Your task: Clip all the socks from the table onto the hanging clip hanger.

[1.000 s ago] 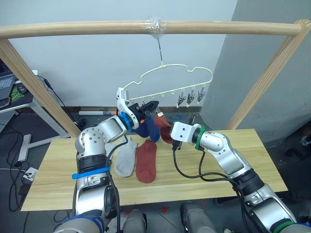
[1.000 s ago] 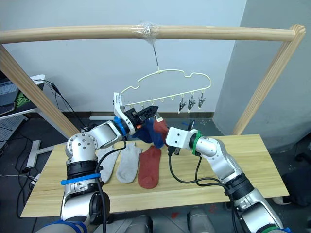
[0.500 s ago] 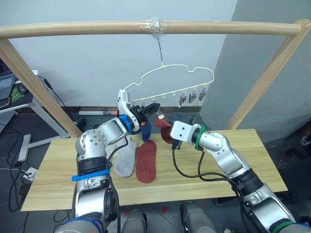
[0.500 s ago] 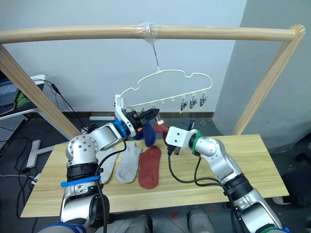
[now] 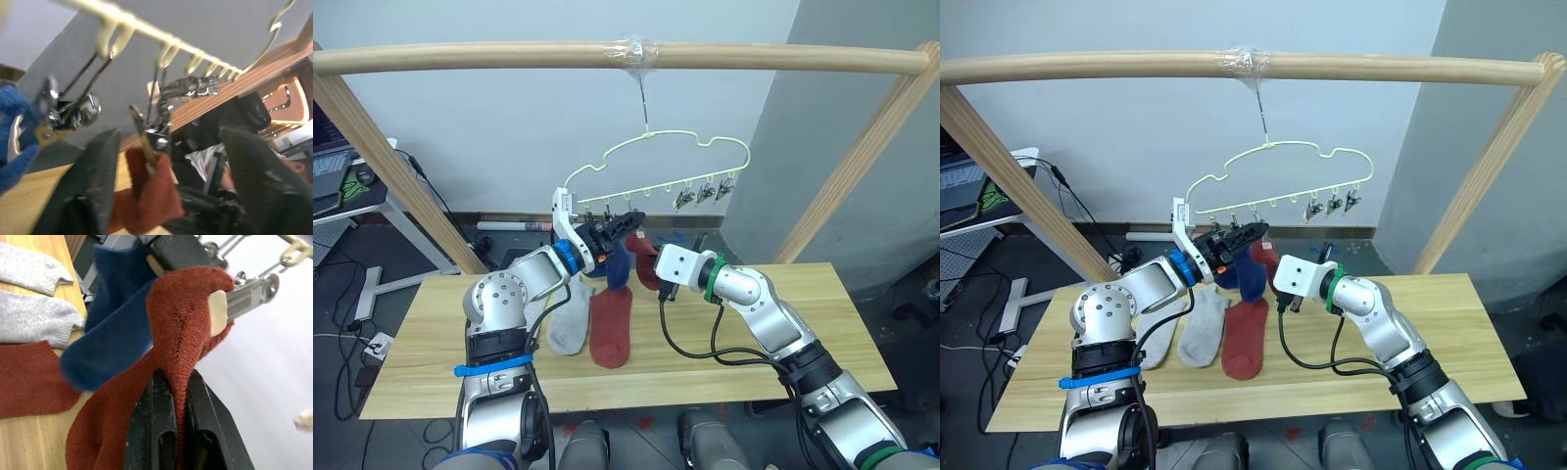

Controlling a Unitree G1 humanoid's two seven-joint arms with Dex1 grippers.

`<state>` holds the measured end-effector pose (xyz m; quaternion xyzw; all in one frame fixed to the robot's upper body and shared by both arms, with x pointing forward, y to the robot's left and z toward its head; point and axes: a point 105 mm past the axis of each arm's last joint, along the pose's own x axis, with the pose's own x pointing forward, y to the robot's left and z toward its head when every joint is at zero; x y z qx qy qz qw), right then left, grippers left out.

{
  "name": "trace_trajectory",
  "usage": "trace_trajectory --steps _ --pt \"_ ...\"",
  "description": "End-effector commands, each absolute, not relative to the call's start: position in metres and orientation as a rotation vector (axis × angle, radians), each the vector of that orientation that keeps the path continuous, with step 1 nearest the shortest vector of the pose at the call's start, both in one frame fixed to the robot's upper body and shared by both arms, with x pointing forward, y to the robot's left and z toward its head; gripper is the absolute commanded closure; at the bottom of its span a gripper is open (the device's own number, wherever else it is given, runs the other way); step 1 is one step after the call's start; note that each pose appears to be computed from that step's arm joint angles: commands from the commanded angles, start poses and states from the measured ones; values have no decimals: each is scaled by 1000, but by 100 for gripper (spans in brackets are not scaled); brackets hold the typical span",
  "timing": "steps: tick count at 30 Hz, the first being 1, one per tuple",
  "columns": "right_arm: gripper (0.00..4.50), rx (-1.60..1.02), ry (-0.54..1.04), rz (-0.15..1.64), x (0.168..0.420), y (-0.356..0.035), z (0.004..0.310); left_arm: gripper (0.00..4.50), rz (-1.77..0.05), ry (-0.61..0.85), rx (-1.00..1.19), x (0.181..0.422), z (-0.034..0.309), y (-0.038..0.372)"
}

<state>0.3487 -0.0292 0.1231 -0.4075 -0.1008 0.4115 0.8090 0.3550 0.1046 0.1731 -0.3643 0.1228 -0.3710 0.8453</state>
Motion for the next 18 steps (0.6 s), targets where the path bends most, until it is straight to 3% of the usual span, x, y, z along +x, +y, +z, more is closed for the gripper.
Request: trace_trajectory --steps 1,8,13,14,16,18 --pt "450 -841 -262 876 350 -27 137 1 -817 209 -756 341 190 113" --pt "450 -786 -215 857 359 -35 133 1 -820 233 -675 302 194 146" --pt "450 -709 -192 854 358 -31 131 1 -829 280 -341 286 184 137" --pt "406 -691 -184 855 358 -31 130 0 -860 275 -307 282 183 133" --pt "377 -670 -172 856 358 -30 129 0 -894 267 -273 277 181 129" --pt "313 -632 -146 844 359 -32 127 0 -900 244 -228 275 179 130"
